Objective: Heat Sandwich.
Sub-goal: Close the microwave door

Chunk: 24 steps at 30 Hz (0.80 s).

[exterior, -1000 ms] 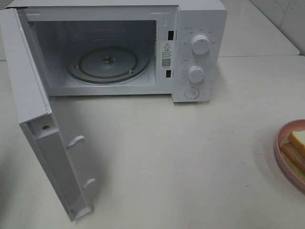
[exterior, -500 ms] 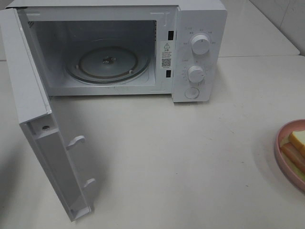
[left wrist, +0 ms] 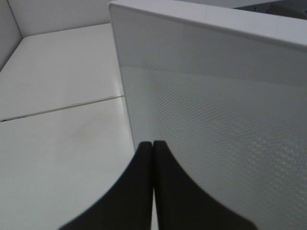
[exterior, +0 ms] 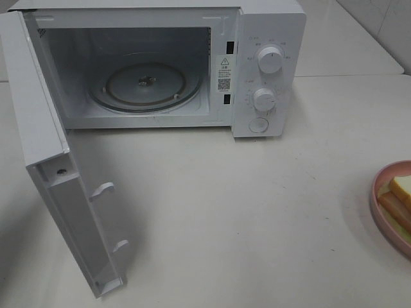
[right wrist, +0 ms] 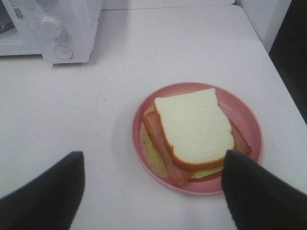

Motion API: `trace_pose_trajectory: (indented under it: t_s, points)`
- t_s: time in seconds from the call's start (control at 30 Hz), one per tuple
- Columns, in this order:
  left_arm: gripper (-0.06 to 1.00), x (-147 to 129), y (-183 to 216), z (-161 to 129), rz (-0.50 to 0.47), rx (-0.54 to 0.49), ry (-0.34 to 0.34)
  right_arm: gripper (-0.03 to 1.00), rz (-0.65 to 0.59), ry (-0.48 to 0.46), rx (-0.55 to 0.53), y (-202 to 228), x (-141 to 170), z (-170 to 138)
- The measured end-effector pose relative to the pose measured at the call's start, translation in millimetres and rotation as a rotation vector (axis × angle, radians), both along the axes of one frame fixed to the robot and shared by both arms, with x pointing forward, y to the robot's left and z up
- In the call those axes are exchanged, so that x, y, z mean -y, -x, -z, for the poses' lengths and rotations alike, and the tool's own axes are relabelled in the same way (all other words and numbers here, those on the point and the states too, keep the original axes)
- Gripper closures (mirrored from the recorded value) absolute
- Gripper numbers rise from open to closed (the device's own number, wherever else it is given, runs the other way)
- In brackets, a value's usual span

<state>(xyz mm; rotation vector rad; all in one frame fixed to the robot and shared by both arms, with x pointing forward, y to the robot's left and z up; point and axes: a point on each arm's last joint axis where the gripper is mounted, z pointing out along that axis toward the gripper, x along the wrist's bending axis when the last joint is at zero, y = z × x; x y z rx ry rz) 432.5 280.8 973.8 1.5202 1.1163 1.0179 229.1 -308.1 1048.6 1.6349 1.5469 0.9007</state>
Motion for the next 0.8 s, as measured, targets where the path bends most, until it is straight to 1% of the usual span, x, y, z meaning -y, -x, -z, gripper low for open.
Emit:
trace_pose_trajectory:
  t_s: [0.07, 0.2, 0.23, 0.27, 0.33, 0.37, 0.47, 0.53, 0.7, 0.8]
  points:
    - [0.94, 2.2, -1.4, 1.4, 0.014, 0.000, 0.005, 0.20, 0.000, 0.000, 0.000, 0.0, 0.0, 0.0]
    - [0.94, 20.1, -6.5, 8.8, 0.110, -0.013, 0.009, 0.20, 0.000, 0.000, 0.000, 0.0, 0.0, 0.0]
    - [0.94, 20.1, -6.5, 8.8, 0.110, -0.013, 0.009, 0.20, 0.000, 0.000, 0.000, 0.0, 0.0, 0.0]
    - [0.94, 27.2, -8.0, 12.5, 0.144, -0.024, 0.006, 0.20, 0.000, 0.000, 0.000, 0.0, 0.0, 0.0]
    - [0.94, 33.2, -9.4, 14.9, 0.171, -0.026, 0.009, 0.20, 0.000, 0.000, 0.000, 0.0, 0.0, 0.0]
    - [0.94, 33.2, -9.4, 14.9, 0.171, -0.026, 0.009, 0.20, 0.000, 0.000, 0.000, 0.0, 0.0, 0.0]
    - [0.94, 40.8, -12.4, 20.0, 0.176, -0.028, 0.051, 0.20, 0.000, 0.000, 0.000, 0.0, 0.0, 0.0]
    - [0.94, 46.9, -16.6, 23.1, 0.177, -0.032, 0.063, 0.20, -0.001, -0.001, 0.000, 0.0, -0.1, 0.0]
    - [0.94, 55.5, -21.4, 24.9, 0.202, -0.027, 0.051, 0.20, -0.001, -0.001, 0.000, 0.0, -0.1, 0.0]
    - [0.94, 67.0, -28.9, 28.6, 0.224, -0.034, 0.054, 0.20, -0.001, -0.001, 0.000, 0.0, -0.1, 0.0]
